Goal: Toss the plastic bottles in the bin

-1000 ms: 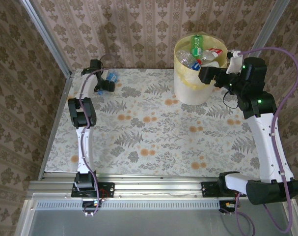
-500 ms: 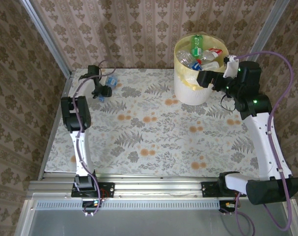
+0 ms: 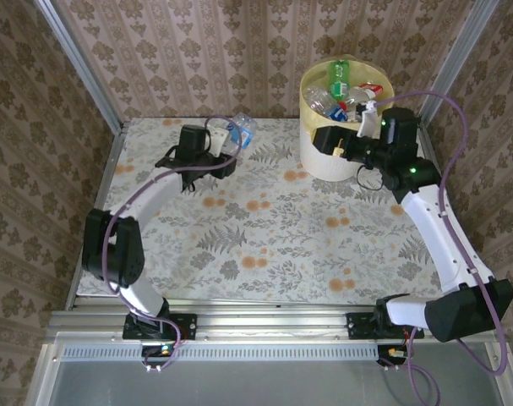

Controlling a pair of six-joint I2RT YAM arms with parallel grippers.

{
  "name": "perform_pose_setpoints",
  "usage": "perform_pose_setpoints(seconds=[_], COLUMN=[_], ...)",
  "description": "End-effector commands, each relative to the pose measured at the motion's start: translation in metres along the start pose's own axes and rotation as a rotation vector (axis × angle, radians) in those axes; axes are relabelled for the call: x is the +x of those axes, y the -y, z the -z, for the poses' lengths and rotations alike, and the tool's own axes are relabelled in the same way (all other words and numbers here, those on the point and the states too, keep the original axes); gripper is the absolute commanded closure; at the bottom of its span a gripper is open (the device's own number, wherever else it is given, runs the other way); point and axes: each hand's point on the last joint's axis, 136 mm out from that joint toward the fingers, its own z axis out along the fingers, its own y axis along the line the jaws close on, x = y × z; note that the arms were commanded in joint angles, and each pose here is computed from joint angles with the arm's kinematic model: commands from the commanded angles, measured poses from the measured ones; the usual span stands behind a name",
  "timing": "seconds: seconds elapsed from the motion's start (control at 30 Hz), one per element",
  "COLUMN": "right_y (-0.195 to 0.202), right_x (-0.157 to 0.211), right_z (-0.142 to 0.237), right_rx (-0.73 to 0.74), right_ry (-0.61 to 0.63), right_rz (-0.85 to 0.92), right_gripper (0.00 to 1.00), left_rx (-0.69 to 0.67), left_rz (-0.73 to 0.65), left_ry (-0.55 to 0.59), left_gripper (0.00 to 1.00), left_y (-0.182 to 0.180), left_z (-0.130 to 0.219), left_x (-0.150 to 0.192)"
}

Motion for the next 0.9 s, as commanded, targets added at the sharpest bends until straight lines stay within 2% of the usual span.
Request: perform_pose_setpoints(seconds=[0.0,0.23,0.4,0.63,0.87], right_y=[-0.023,-0.036,-0.041,-0.039,-0.030], right_x=[0.011,0.037,0.042,0.044,0.045], right_z=[-0.014,-0.044,-0.052,-0.056,-0.067], right_rx=[-0.109,-0.184,-0.200,-0.191,-0.164], right_ry=[-0.031,-0.094,-0.106,-0.110,-0.118], right_rz=[-0.041,-0.103,-0.107,-0.113,-0.130], right_gripper=[0.01,0.07,0.10,0.16,0.33], left_rx=[0.006,0.157,0.217,0.260,0.341], left_rz=[-0.003,-0.078,-0.102,-0.143,-0.185], left_ry=[0.105,0.210,0.213,0.217,0.240], left_gripper=[0.55,0.55,0.55,0.55,0.54], left_y=[0.020,0.101,0.134,0.158,0.182], left_z=[0.023,0.055,0.059,0.066,0.075], left_x=[-0.028,-0.061,-0.062,-0.065,-0.065])
